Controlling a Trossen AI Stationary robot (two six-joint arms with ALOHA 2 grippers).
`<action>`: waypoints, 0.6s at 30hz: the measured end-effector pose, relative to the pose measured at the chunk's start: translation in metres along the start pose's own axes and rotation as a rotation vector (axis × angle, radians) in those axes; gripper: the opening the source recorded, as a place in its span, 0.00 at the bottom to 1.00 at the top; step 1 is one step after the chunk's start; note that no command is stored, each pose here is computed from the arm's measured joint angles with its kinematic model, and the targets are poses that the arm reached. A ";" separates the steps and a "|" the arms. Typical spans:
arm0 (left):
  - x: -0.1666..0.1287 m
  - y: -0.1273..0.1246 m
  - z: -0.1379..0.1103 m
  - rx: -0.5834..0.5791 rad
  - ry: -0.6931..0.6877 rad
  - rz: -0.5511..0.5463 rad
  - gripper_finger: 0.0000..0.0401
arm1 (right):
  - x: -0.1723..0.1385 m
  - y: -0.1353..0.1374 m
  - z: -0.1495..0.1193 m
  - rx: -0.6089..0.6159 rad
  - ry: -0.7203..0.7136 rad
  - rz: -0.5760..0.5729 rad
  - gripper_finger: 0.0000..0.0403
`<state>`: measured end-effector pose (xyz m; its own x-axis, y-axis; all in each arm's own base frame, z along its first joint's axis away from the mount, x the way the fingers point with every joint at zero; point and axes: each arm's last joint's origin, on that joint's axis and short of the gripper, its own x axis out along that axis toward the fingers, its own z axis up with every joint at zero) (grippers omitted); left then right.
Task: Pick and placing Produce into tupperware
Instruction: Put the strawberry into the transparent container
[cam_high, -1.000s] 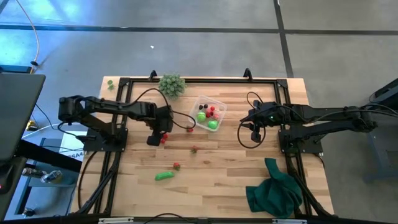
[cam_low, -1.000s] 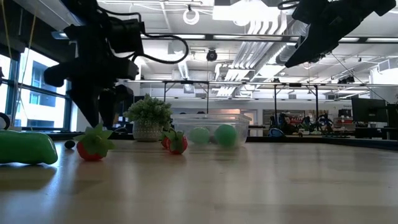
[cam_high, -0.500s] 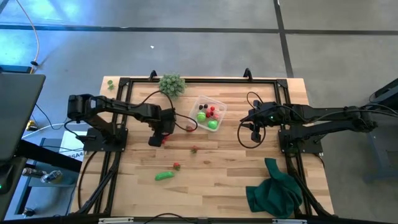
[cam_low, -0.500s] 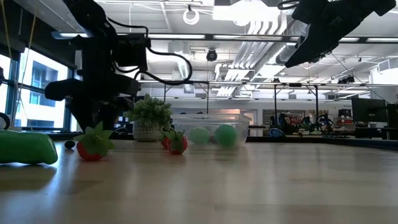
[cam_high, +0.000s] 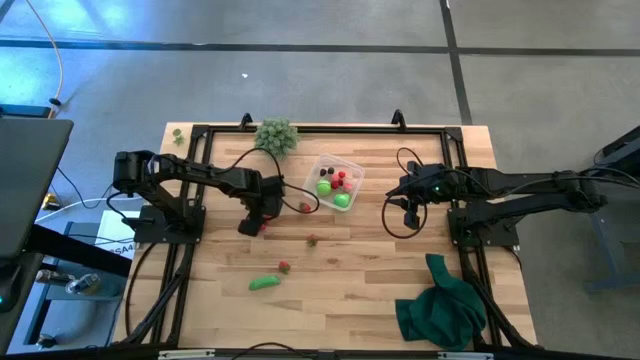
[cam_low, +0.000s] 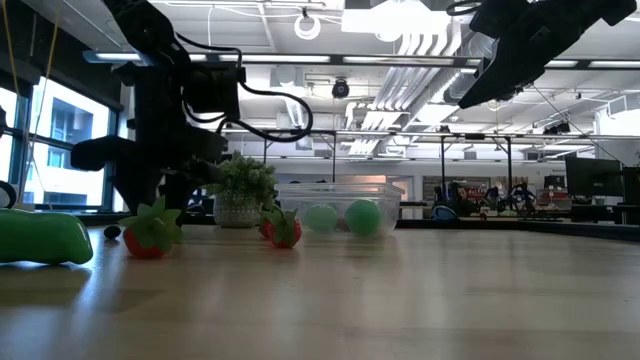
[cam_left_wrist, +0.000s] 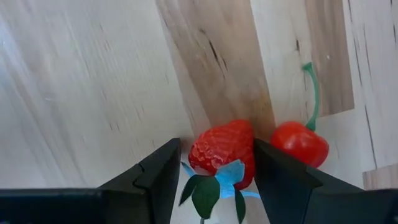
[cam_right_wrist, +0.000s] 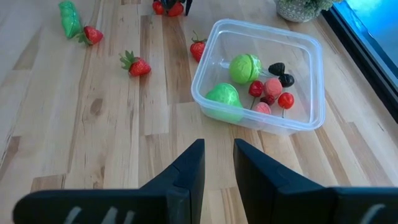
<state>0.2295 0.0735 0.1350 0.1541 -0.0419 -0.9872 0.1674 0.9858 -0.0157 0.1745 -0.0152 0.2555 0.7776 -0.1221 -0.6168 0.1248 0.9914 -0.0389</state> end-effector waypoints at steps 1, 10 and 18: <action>0.000 0.000 0.000 0.016 0.002 0.003 0.45 | 0.000 0.000 0.000 0.000 0.000 0.000 0.19; 0.000 0.001 0.001 0.225 -0.004 0.024 0.45 | 0.000 0.000 0.000 0.000 0.000 -0.001 0.19; 0.000 0.003 0.004 0.347 -0.028 0.050 0.45 | 0.000 0.000 0.000 0.000 0.000 -0.001 0.19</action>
<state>0.2340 0.0756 0.1358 0.1958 -0.0045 -0.9806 0.4797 0.8726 0.0917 0.1745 -0.0152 0.2555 0.7777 -0.1230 -0.6165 0.1255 0.9913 -0.0394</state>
